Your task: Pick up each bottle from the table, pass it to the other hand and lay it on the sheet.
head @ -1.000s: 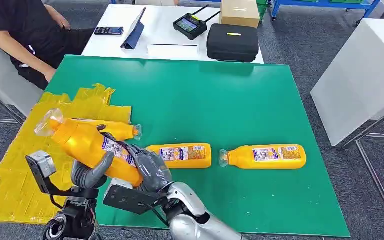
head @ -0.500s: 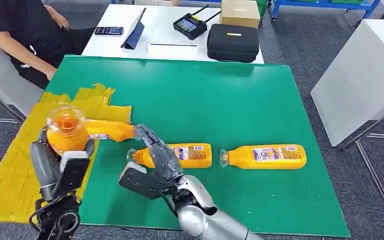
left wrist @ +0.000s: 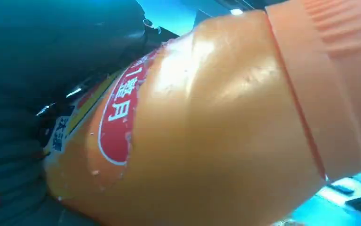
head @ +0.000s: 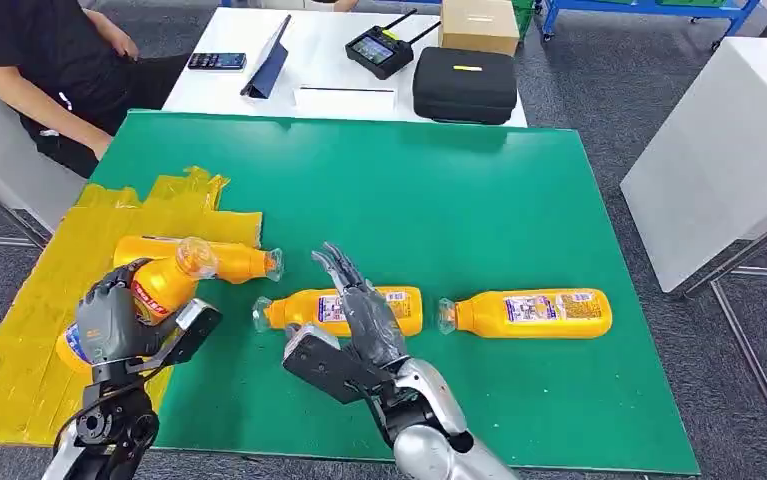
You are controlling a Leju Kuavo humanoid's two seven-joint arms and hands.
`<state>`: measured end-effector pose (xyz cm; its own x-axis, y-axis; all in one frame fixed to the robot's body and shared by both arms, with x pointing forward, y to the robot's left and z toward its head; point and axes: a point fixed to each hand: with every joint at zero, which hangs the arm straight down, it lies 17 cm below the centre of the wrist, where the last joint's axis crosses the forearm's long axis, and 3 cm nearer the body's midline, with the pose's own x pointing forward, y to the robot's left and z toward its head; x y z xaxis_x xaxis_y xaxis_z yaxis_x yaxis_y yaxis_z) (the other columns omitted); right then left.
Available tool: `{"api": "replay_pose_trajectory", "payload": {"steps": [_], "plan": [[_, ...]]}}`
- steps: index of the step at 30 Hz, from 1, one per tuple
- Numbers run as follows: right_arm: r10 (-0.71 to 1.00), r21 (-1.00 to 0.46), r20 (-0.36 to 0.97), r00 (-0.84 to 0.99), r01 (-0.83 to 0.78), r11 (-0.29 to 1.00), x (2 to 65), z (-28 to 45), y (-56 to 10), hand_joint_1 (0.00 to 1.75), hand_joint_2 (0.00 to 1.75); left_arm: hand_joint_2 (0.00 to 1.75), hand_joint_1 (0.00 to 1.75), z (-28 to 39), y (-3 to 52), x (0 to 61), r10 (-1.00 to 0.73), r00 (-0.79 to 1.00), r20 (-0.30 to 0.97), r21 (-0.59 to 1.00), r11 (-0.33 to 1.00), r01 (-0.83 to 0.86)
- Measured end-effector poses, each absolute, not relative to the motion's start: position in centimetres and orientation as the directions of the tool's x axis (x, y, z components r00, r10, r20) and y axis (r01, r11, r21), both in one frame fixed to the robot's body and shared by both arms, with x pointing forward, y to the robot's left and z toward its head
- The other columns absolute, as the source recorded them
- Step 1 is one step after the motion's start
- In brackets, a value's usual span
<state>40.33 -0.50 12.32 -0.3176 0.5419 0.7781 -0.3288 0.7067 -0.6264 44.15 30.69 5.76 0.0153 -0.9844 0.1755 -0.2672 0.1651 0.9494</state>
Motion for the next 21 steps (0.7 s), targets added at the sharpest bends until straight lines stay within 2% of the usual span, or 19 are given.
{"api": "replay_pose_trajectory", "payload": {"steps": [3, 4, 5, 10, 11, 21], "plan": [[0.576, -0.653, 0.757, -0.308, -0.335, 0.680, 40.1, 11.6, -0.9, 0.00, 0.00, 1.75, 1.75, 3.9, 30.1, 44.2, -0.997, 0.005, 0.078, 0.974, 0.075, -0.213], [0.593, -0.666, 0.746, -0.303, -0.337, 0.665, 40.1, 11.3, -1.1, 0.00, 0.00, 1.75, 0.03, 2.9, 29.7, 44.2, -0.999, -0.001, 0.044, 0.982, 0.044, -0.185], [0.607, -0.677, 0.736, -0.300, -0.338, 0.654, 40.1, 11.0, -1.4, 0.00, 0.00, 0.00, 0.00, 2.0, 29.4, 44.1, -1.000, -0.006, 0.014, 0.988, 0.015, -0.154], [0.660, -0.717, 0.695, -0.286, -0.345, 0.606, 40.1, 9.6, -2.5, 0.00, 0.00, 0.00, 0.00, -0.2, 28.8, 43.8, -0.993, -0.023, -0.114, 0.989, -0.112, -0.101], [0.670, -0.725, 0.686, -0.284, -0.343, 0.597, 40.2, 9.4, -2.8, 0.00, 1.75, 0.00, 0.00, -0.5, 28.8, 43.8, -0.992, -0.022, -0.125, 0.988, -0.122, -0.095], [0.721, -0.755, 0.647, -0.248, -0.341, 0.560, 40.4, 7.7, -4.8, 0.00, 1.75, 0.00, 0.00, -0.6, 27.3, 44.3, -0.977, -0.078, -0.199, 0.976, -0.189, -0.111]]}}
